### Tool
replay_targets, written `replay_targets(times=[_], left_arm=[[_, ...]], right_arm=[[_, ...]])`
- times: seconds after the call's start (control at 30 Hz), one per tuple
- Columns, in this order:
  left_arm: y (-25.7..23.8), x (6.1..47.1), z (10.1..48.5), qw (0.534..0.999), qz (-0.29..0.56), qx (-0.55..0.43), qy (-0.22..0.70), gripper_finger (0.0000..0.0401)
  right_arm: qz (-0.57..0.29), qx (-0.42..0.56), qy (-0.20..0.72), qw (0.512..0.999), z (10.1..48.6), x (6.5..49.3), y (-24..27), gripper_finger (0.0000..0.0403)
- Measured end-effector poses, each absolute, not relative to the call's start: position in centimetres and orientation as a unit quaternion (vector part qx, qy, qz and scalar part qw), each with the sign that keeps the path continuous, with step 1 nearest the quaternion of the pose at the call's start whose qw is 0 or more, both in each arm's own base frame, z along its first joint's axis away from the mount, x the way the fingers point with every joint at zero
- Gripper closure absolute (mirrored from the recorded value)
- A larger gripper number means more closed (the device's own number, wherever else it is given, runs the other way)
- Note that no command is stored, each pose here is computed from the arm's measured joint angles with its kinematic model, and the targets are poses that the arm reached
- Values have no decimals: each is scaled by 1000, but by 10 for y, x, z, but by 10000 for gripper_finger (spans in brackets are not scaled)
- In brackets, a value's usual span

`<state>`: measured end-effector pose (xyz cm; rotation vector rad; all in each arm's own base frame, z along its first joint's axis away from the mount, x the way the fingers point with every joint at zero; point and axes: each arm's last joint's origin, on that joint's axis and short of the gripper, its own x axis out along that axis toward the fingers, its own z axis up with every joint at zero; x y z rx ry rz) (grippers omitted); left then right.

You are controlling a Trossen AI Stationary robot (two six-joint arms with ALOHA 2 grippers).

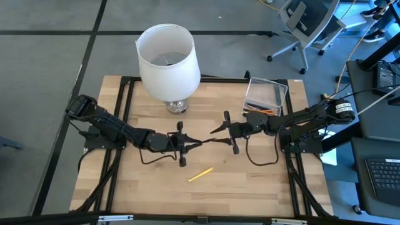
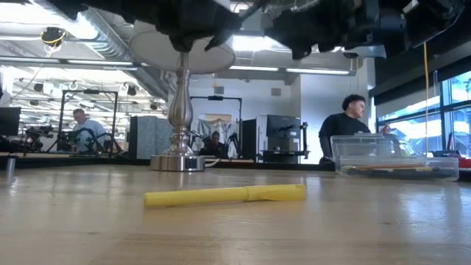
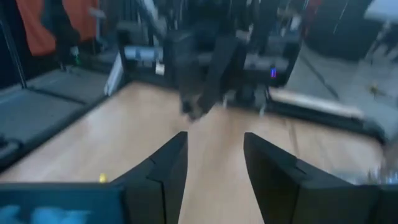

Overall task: Pick & place school supplies into a supply box
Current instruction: Put the black pen into the transparent supply box

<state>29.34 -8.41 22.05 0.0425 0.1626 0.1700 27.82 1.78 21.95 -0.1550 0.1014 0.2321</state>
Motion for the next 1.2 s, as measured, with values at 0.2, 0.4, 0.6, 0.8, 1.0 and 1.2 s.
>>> replay_targets(times=[0.2,0.4,0.6,0.8,1.0,1.2], left_arm=[[-82,295,223,995,68,18,70,365],[-82,295,223,995,69,18,70,367],[-82,295,223,995,70,18,70,364],[-82,295,223,995,72,18,70,366],[-82,295,223,995,68,18,68,364],[-82,295,224,995,69,13,66,366]], right_arm=[[126,-83,-2,989,229,279,22,242],[164,-82,-18,983,232,278,26,242],[163,-81,-30,983,234,278,26,242],[172,-83,-46,981,237,277,32,242],[178,-83,-50,979,234,281,38,242],[179,-82,-43,980,234,297,40,242]])
